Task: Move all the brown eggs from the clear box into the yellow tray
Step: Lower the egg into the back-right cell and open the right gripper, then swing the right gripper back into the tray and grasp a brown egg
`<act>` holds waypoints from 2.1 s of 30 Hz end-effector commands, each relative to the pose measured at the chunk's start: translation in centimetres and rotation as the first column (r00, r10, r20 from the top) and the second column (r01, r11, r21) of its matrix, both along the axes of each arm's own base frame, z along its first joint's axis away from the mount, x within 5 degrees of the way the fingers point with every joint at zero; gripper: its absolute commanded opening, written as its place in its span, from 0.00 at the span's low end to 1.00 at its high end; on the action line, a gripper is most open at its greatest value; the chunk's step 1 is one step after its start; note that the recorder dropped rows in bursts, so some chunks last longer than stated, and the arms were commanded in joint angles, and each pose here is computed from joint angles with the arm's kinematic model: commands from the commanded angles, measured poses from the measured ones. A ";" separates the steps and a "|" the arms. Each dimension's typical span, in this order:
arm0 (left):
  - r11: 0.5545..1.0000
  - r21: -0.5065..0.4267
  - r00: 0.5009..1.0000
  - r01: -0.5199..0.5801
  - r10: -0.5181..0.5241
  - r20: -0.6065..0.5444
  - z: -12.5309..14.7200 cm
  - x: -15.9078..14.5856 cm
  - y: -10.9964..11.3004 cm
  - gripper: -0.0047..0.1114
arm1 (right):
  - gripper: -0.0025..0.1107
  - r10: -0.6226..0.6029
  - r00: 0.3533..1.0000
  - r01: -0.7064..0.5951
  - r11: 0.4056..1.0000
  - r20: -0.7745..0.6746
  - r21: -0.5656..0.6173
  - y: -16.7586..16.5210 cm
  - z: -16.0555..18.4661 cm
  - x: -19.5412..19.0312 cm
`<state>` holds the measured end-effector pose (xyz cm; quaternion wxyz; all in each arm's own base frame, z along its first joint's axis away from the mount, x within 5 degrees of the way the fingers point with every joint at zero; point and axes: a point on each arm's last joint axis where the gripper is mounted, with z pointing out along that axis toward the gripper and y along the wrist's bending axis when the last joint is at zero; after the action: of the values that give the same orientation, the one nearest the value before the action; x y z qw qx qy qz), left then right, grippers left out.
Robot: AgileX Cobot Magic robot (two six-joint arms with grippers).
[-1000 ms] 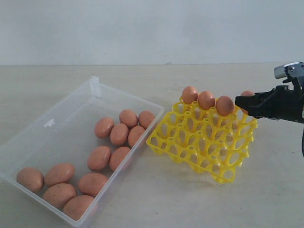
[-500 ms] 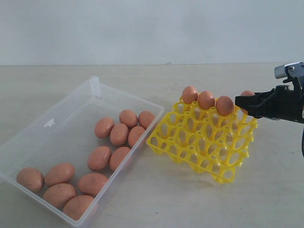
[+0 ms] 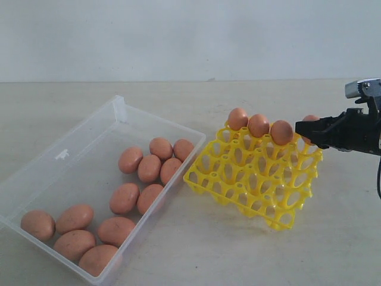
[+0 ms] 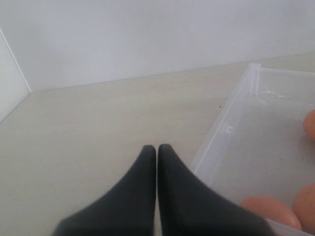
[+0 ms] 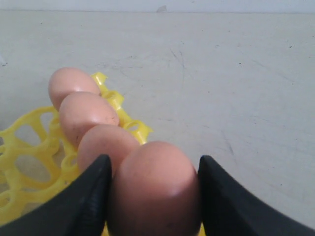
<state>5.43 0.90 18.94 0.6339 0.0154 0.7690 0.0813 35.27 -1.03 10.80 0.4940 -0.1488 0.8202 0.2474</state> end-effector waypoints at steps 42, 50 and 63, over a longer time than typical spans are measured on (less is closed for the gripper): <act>1.000 -0.008 1.000 0.004 -0.004 0.001 -0.1 0.0 0.0 0.05 | 0.02 0.445 0.864 -0.187 0.717 0.236 -0.671 24.3 15.5 -6.3; 1.000 -0.008 1.000 0.004 -0.004 0.001 -0.1 0.0 0.0 0.05 | 0.02 0.228 0.973 -0.197 0.724 -0.041 -0.661 32.1 15.4 -6.5; 1.000 -0.008 1.000 0.004 -0.004 0.001 -0.1 0.0 0.0 0.05 | 0.14 0.333 0.831 -0.503 0.791 -0.445 -0.348 38.1 15.1 -3.3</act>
<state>5.43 0.90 18.94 0.6339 0.0154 0.7690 0.0813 31.33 36.79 25.99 0.2125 -0.4133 0.8694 0.1679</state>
